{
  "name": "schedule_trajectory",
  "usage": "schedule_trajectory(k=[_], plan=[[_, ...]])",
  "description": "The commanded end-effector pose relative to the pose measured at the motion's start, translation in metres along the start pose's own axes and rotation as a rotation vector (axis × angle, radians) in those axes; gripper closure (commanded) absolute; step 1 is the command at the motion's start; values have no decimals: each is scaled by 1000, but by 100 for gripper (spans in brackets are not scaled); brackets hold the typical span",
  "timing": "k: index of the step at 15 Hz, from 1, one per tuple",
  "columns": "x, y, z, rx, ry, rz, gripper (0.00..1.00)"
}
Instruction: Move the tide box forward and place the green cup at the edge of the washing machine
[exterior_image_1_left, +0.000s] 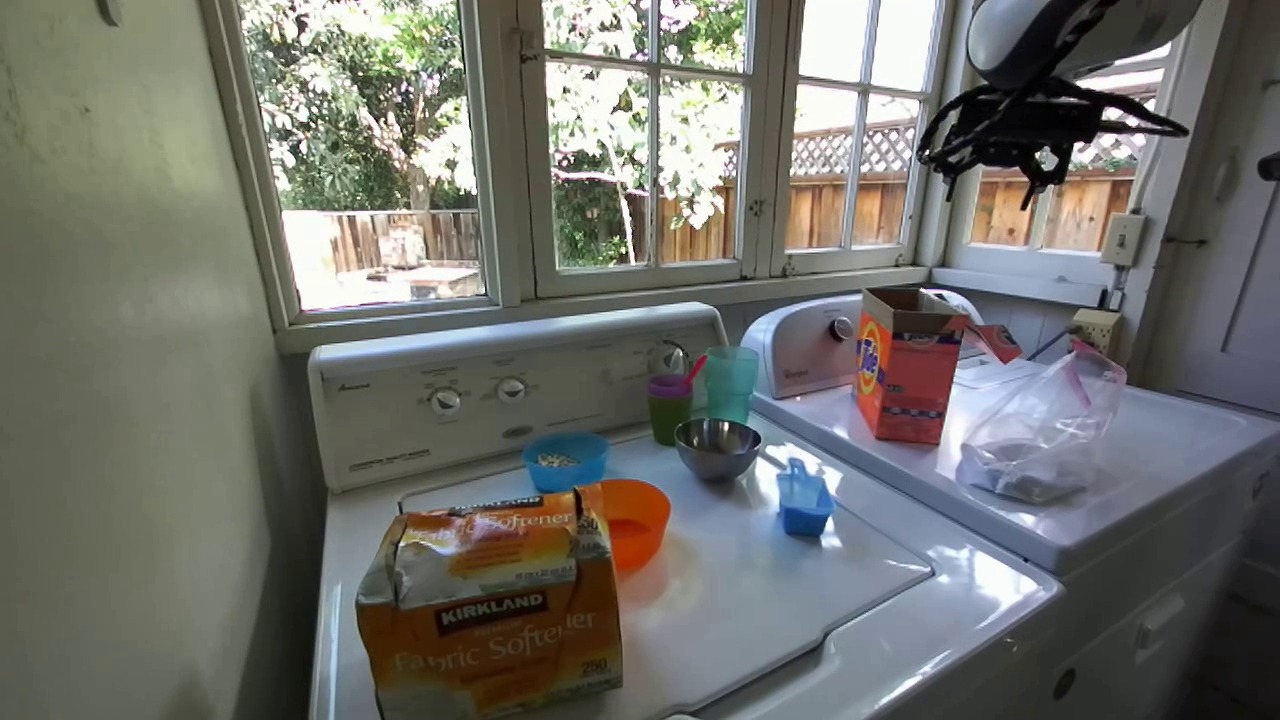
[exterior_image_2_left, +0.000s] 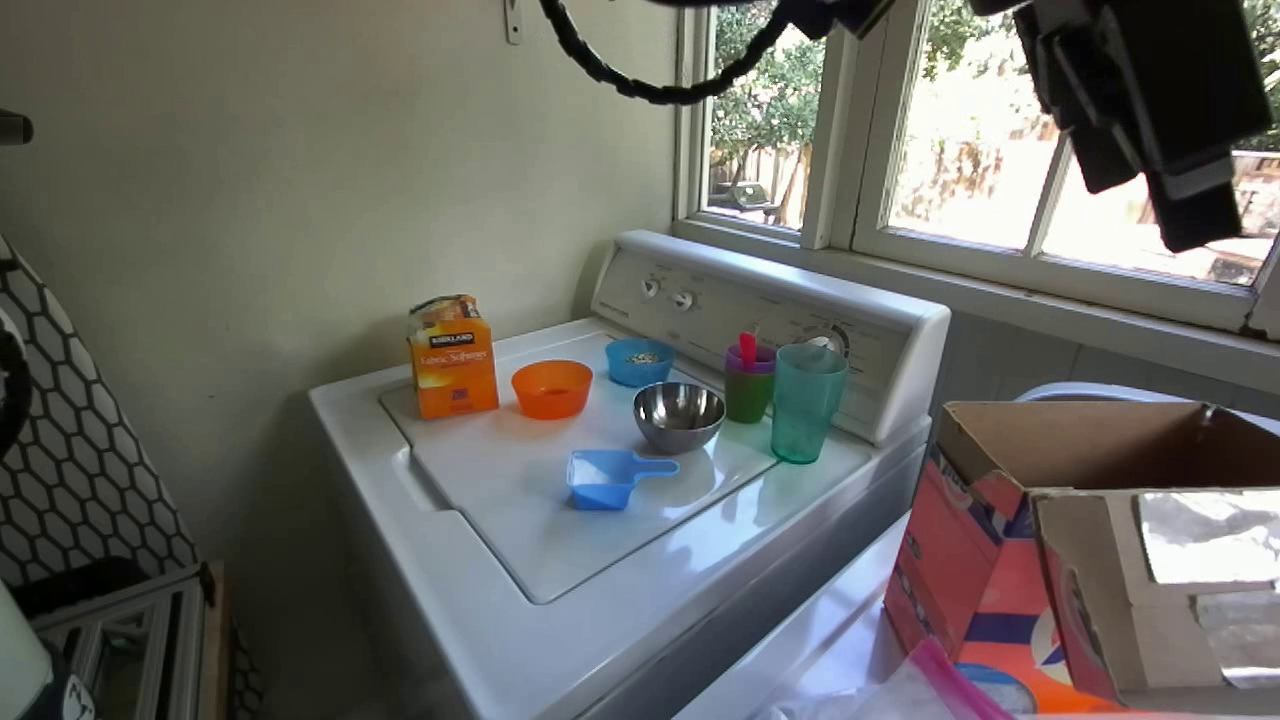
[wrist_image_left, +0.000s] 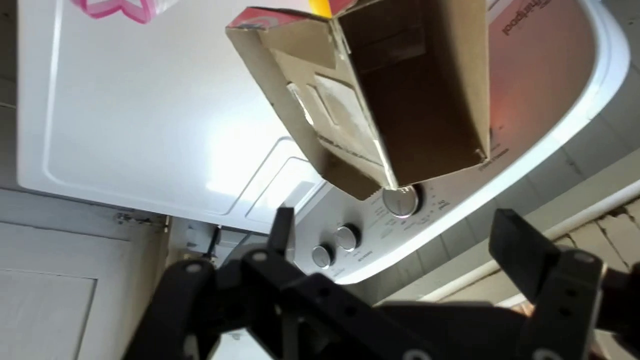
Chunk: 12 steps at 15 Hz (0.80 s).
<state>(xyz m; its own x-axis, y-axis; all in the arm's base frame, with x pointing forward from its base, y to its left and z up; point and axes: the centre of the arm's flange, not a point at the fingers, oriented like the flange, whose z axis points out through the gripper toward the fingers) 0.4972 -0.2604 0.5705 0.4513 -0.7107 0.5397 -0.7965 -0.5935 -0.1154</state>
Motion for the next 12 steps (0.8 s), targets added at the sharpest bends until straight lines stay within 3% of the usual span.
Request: schedule_trajectory(k=[1, 6, 12], plan=[[4, -3, 4, -8, -4, 2, 0], [13, -3, 8, -26, -25, 5, 0], [47, 15, 73, -98, -303, -153, 0]])
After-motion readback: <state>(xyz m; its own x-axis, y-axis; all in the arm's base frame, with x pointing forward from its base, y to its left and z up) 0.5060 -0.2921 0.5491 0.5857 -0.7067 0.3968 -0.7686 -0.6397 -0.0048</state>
